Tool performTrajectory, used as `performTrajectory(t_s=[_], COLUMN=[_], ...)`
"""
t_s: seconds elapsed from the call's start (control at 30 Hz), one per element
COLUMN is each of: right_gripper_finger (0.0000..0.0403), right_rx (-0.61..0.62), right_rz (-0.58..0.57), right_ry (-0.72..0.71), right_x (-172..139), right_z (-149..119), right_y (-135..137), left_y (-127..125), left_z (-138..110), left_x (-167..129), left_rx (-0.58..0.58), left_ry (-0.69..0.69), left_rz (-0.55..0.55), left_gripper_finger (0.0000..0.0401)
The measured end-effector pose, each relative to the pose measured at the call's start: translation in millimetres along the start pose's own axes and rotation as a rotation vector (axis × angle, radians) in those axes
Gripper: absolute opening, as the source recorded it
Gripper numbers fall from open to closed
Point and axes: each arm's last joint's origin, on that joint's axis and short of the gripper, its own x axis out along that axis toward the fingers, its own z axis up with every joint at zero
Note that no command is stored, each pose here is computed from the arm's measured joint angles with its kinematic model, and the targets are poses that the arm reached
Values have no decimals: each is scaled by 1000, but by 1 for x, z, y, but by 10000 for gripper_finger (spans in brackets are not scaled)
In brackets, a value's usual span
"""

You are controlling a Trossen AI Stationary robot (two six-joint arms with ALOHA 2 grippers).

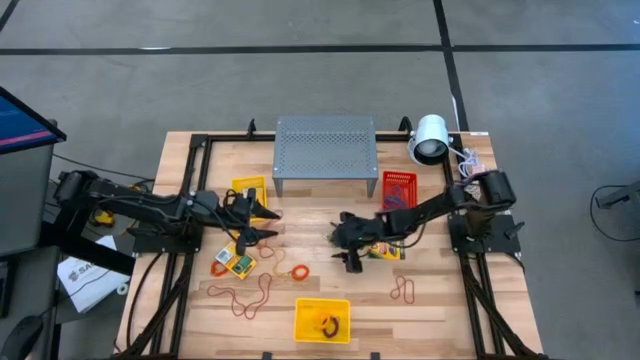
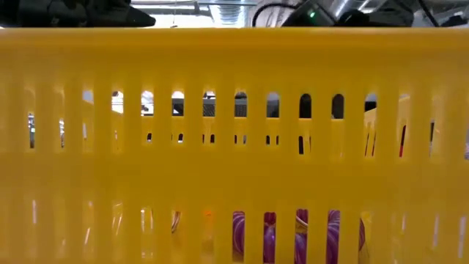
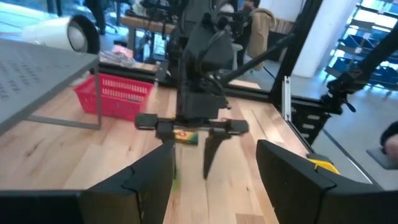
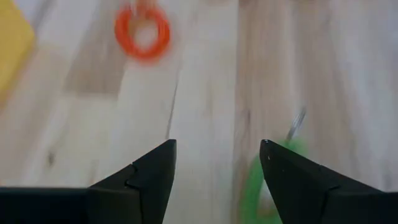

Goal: Pick & Place Office Desk Supplies
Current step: Put the green spiral keychain into the bottom yellow bin

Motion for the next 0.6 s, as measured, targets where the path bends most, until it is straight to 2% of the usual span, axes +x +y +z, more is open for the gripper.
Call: performTrajectory(t_s=[0.23,0.6], right_gripper_finger=[227,227], right_rx=[11,-30], right_rz=[-8,-9], right_ry=[125,28], right_x=[10,-17], right_z=[0,22], right_y=[0,1], left_y=[-1,-2], left_z=[-2,-2], left_x=[1,1], left_rx=[-21,-21], left_ry=[15,17], left_rz=[-23,-29], left_gripper_finger=[222,222])
